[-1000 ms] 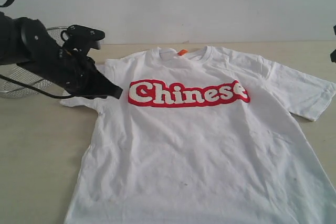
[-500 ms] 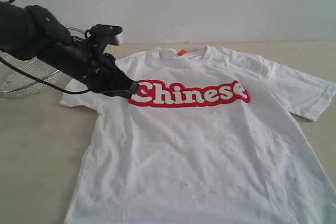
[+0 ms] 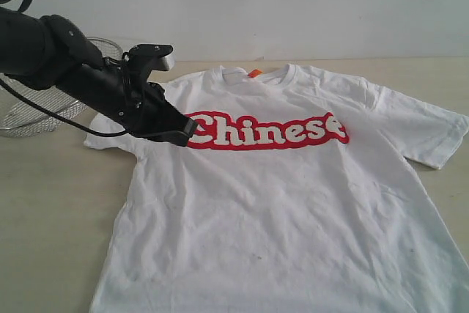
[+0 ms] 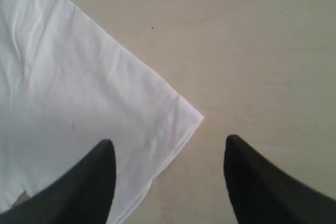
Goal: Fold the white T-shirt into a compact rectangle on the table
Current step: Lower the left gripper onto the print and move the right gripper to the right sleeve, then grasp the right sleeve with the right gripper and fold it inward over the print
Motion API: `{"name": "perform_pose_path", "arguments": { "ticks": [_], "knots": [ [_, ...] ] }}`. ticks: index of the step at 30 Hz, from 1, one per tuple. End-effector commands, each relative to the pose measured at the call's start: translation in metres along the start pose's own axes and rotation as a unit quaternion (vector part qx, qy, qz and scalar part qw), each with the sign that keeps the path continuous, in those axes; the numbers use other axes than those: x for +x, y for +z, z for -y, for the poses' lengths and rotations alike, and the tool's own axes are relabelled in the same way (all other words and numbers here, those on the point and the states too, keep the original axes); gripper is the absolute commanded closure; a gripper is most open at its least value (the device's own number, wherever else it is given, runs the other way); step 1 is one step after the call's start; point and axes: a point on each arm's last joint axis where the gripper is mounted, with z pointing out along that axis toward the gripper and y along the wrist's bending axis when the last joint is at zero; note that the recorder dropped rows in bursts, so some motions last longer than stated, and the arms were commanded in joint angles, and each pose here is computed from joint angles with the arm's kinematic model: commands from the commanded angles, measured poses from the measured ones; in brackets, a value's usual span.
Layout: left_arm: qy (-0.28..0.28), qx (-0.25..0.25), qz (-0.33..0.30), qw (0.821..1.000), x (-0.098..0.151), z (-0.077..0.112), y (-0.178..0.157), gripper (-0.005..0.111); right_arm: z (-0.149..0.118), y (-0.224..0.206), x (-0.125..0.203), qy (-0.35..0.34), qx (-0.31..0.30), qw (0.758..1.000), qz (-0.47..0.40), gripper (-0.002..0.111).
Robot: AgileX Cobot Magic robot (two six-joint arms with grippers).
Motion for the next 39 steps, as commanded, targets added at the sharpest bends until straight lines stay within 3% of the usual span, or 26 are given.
{"name": "perform_pose_path", "arguments": {
  "ticks": [1, 11, 15, 22, 24, 27, 32, 35, 39],
  "knots": [
    [-0.001, 0.001, 0.005, 1.000, -0.002, 0.000, -0.001, 0.102, -0.001, -0.002, -0.004, 0.004, 0.008, 1.000, 0.015, 0.053],
    [-0.004, -0.003, 0.011, 1.000, -0.003, -0.001, -0.001, 0.102, -0.009, 0.038, -0.001, 0.003, -0.003, 1.000, -0.013, 0.053],
    [-0.004, -0.001, 0.009, 1.000, -0.003, -0.001, -0.001, 0.102, -0.016, 0.057, -0.002, -0.025, 0.044, 0.998, -0.033, 0.053],
    [-0.003, -0.002, 0.010, 1.000, -0.003, -0.001, -0.001, 0.102, -0.055, 0.083, -0.003, -0.057, 0.035, 0.995, -0.074, 0.054],
    [-0.003, 0.000, 0.008, 1.000, -0.003, 0.000, -0.001, 0.102, -0.065, 0.092, -0.002, -0.079, 0.060, 0.991, -0.093, 0.066],
    [-0.002, 0.003, 0.006, 1.000, -0.002, 0.000, -0.001, 0.102, -0.067, 0.095, -0.002, -0.078, 0.076, 0.989, -0.097, 0.109],
    [-0.002, 0.003, 0.006, 1.000, -0.002, 0.000, -0.001, 0.102, -0.074, 0.093, 0.001, -0.065, 0.045, 0.991, -0.112, 0.108],
    [-0.002, 0.003, 0.006, 1.000, -0.002, 0.000, -0.001, 0.102, -0.090, 0.085, -0.004, -0.084, -0.001, 0.992, -0.098, 0.108],
    [-0.002, 0.003, 0.006, 1.000, -0.002, 0.000, -0.001, 0.102, -0.114, 0.070, -0.015, -0.113, 0.000, 0.991, -0.067, 0.108]
  ]
}}
